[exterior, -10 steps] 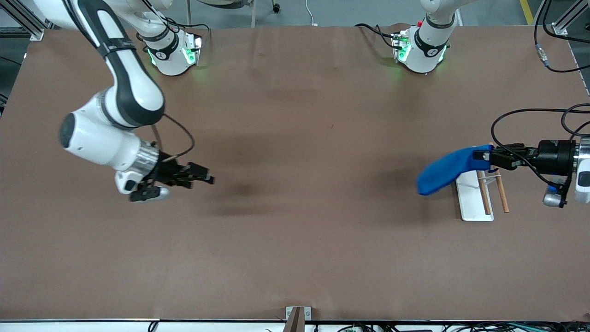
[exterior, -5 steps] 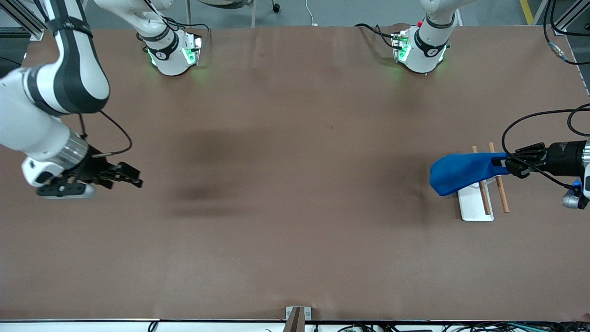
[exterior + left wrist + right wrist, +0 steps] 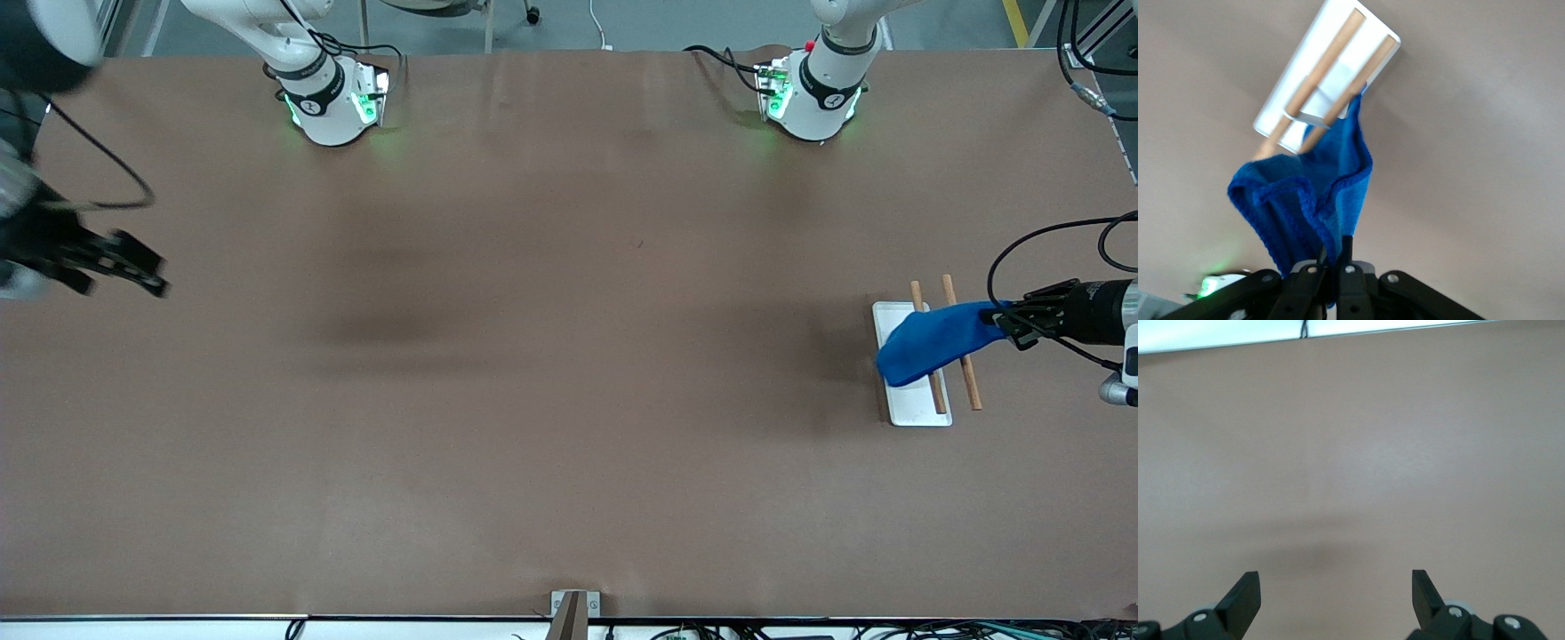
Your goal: Right arm passes towel to left arm to hang
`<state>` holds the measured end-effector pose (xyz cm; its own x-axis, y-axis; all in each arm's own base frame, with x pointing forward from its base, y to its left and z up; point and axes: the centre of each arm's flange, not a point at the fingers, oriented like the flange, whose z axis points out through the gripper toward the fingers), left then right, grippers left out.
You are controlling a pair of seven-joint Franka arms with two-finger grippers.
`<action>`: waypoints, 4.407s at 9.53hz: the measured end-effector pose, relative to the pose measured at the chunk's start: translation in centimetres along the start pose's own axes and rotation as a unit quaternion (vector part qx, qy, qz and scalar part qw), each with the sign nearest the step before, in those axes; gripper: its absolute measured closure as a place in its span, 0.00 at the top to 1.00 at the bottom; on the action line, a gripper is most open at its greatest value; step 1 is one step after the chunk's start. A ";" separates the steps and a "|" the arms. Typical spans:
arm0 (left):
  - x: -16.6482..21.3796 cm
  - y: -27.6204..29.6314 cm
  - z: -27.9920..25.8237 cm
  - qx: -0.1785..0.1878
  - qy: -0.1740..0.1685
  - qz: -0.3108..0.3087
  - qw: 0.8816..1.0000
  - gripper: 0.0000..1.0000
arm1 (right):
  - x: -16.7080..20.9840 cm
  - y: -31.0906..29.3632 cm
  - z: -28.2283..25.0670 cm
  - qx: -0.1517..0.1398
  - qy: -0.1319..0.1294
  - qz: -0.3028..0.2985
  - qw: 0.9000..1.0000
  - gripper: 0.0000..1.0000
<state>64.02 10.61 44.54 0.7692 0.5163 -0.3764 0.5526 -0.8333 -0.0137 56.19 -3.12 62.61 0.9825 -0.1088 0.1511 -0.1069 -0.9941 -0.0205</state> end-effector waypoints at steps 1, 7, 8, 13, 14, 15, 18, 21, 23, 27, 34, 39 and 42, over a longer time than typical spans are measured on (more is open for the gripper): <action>0.7 -0.5 0.1 0.016 0.016 0.019 1.000 0.04 | 0.1 1.8 -1.8 -0.002 0.006 0.016 1.000 1.00; 5.9 -4.8 1.5 0.028 0.070 0.067 0.995 0.04 | -2.2 4.1 -4.0 -0.003 -0.033 0.059 0.998 1.00; 6.6 -5.2 2.1 0.026 0.072 0.070 0.995 0.04 | -2.1 4.1 -4.2 -0.003 -0.030 0.057 0.998 1.00; 10.1 -7.4 4.9 0.055 0.085 0.113 0.988 0.15 | -2.1 4.2 -6.3 -0.004 -0.025 0.056 0.998 1.00; 10.5 -8.1 4.9 0.067 0.092 0.133 0.985 0.30 | -2.0 4.2 -6.1 -0.004 -0.028 0.049 0.998 1.00; 10.8 -8.9 4.6 0.074 0.097 0.149 0.981 0.44 | -1.9 4.4 -5.9 -0.012 -0.030 0.028 0.999 1.00; 11.0 -9.9 2.7 0.072 0.119 0.163 0.977 0.88 | -2.2 4.8 -5.9 -0.027 -0.043 0.022 0.998 1.00; 8.4 -8.0 -3.3 0.066 0.173 0.183 0.965 1.00 | -2.3 4.8 -5.8 -0.027 -0.047 0.024 0.998 1.00; 3.7 -4.9 -7.8 0.059 0.199 0.209 0.956 1.00 | -2.2 4.8 -5.7 -0.026 -0.048 0.025 0.998 1.00; -6.4 1.1 -14.5 0.040 0.236 0.241 0.940 1.00 | -2.2 4.8 -5.6 -0.026 -0.048 0.026 0.998 1.00; -19.5 4.8 -18.6 0.053 0.228 0.288 0.928 1.00 | -2.2 5.0 -5.6 -0.026 -0.049 0.029 0.998 1.00; -24.8 8.2 -15.2 0.077 0.200 0.318 0.924 1.00 | -2.2 5.1 -5.6 -0.026 -0.049 0.030 0.998 1.00; -27.6 7.1 -13.3 0.085 0.187 0.320 0.925 1.00 | -2.2 5.1 -5.5 -0.026 -0.049 0.030 0.998 1.00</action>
<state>51.01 -6.93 67.15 0.9960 -0.0880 -0.0127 -0.0886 -0.9944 -0.0569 52.64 -8.01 67.65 0.9839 -0.1706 0.0531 -0.1721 -0.9847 0.0253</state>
